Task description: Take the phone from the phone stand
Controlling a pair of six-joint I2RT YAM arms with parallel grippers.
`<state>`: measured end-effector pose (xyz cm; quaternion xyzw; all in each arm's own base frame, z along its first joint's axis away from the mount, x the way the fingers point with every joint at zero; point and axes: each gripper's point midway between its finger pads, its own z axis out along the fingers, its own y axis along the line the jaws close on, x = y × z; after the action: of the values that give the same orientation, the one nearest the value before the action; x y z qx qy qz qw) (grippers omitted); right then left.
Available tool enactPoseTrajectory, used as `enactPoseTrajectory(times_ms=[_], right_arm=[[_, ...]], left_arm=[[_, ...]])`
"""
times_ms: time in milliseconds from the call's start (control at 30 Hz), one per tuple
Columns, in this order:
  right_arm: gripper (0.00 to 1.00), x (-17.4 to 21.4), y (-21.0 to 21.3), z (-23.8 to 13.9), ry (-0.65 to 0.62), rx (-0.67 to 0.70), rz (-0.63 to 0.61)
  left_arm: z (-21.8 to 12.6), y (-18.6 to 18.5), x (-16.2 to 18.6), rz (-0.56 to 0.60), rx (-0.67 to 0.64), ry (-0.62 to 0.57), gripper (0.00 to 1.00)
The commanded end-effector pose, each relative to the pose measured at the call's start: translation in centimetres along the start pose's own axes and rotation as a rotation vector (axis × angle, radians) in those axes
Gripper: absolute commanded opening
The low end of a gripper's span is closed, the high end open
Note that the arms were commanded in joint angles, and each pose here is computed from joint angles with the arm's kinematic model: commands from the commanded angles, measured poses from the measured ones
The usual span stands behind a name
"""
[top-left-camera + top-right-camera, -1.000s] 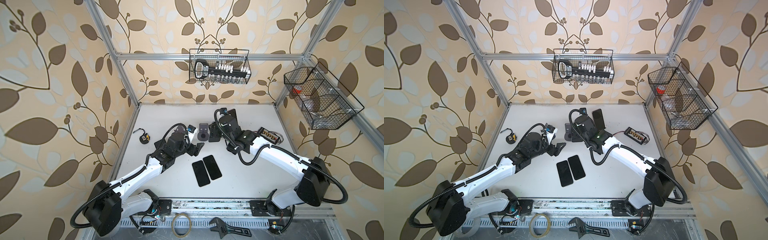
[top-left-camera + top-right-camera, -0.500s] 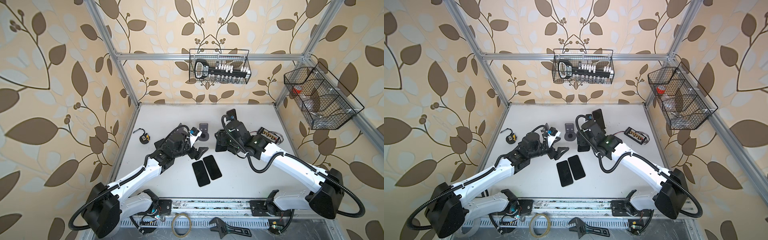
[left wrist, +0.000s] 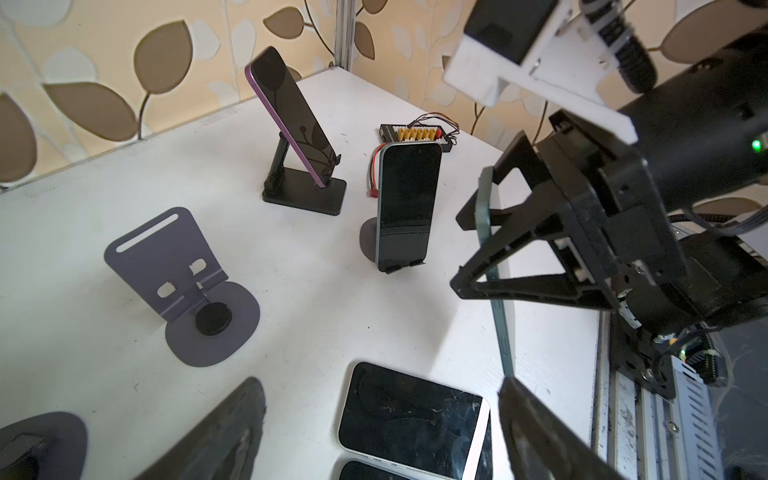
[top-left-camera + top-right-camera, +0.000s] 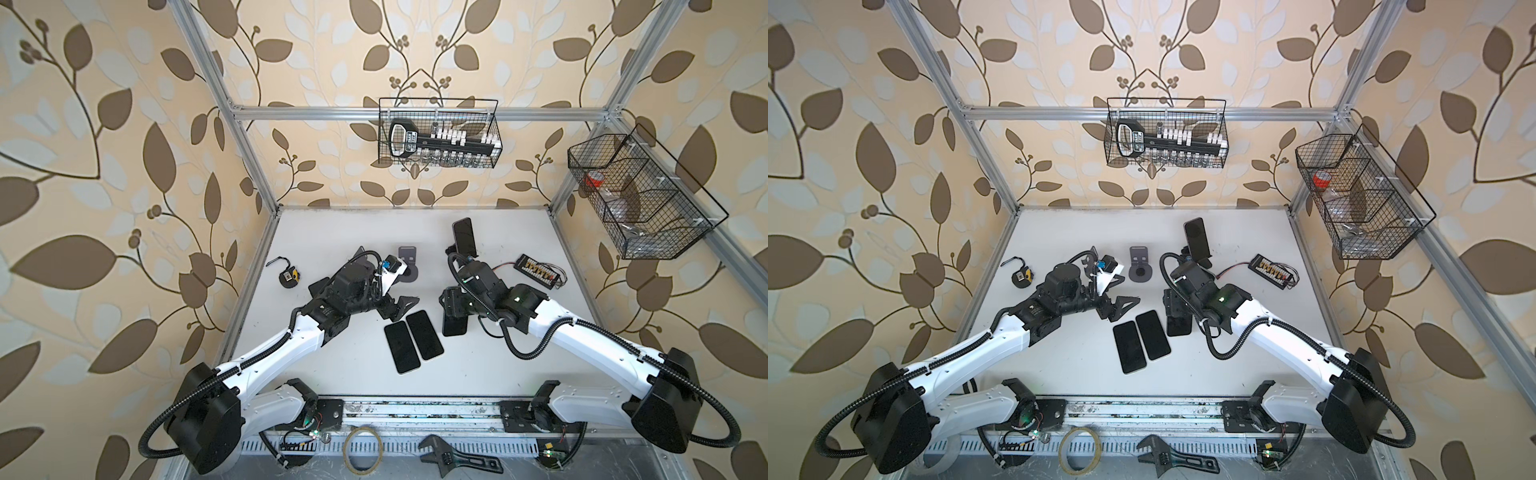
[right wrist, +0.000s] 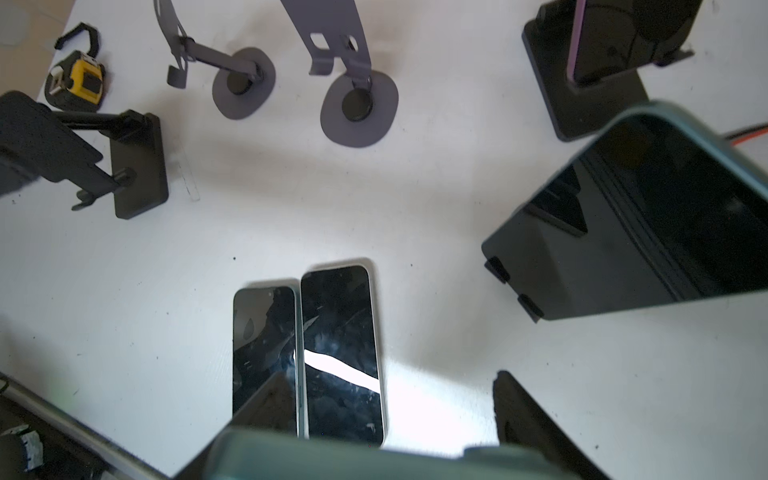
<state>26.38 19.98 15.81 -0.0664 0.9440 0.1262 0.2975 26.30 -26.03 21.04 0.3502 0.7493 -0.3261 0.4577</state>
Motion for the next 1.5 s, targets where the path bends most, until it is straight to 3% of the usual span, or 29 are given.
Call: enactPoseTrajectory(times_ms=[0, 567, 933, 1467], right_arm=[[0.55, 2.0, -0.6, -0.7, 0.042, -0.010, 0.046], [0.53, 7.6, -3.9, -0.8, 0.163, 0.032, 0.228], [0.53, 8.3, -6.1, 0.0, 0.221, 0.028, 0.335], [0.53, 9.2, -6.9, 1.3, 0.319, 0.052, 0.264]], left_arm=[[-0.5, -0.7, -2.4, 0.053, 0.028, -0.055, 0.88], [0.0, -0.6, -2.0, 0.045, 0.037, -0.035, 0.89], [0.0, -0.7, -2.1, 0.050, 0.041, -0.033, 0.89], [0.1, -0.7, -2.1, 0.045, 0.045, -0.024, 0.89]])
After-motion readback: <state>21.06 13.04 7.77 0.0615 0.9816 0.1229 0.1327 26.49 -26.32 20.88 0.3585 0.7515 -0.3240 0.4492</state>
